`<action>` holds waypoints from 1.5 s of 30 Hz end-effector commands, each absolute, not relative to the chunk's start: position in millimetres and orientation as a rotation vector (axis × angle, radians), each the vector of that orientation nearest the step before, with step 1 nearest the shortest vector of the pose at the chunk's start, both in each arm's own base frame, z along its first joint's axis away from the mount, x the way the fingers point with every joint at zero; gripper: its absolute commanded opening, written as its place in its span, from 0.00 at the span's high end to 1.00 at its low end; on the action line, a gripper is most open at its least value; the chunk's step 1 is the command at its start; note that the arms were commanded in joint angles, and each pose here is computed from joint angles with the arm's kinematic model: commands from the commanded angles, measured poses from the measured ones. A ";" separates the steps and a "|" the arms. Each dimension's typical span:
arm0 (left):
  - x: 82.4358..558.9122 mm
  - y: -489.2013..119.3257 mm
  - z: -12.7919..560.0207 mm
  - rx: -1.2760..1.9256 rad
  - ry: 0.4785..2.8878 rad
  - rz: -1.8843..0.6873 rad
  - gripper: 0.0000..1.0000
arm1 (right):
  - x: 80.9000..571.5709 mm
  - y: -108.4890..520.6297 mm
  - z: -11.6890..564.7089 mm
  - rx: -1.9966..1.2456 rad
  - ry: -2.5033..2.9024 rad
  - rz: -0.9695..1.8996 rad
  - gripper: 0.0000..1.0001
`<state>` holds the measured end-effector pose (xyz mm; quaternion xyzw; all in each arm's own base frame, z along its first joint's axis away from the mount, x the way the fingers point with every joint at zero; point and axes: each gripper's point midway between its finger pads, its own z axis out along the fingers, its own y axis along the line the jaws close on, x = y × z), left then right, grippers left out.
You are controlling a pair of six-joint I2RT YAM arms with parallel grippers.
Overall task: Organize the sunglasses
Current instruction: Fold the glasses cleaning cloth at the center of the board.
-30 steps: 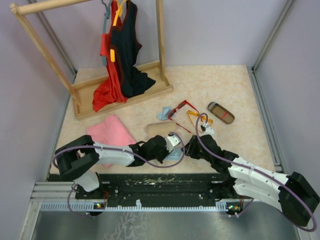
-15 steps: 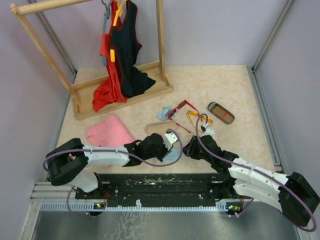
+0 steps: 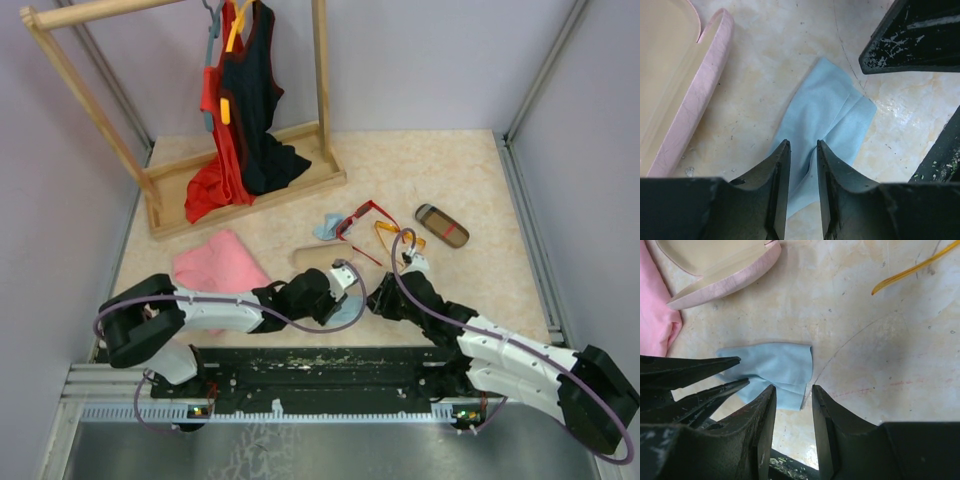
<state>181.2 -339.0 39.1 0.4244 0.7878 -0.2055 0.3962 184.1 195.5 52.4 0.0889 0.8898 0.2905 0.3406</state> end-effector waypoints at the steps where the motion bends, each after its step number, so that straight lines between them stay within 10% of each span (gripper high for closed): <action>1: 190.4 -333.0 51.2 0.914 2.034 -0.526 0.65 | 190.2 195.1 59.0 0.204 2.304 0.726 0.64; 21: 173.3 -260.4 51.3 0.229 2.276 -0.593 0.17 | 191.6 203.4 60.5 0.175 2.304 0.758 0.65; 45: 152.8 -281.9 30.2 0.438 2.297 -0.759 0.41 | 192.6 204.8 62.0 0.175 2.298 0.766 0.65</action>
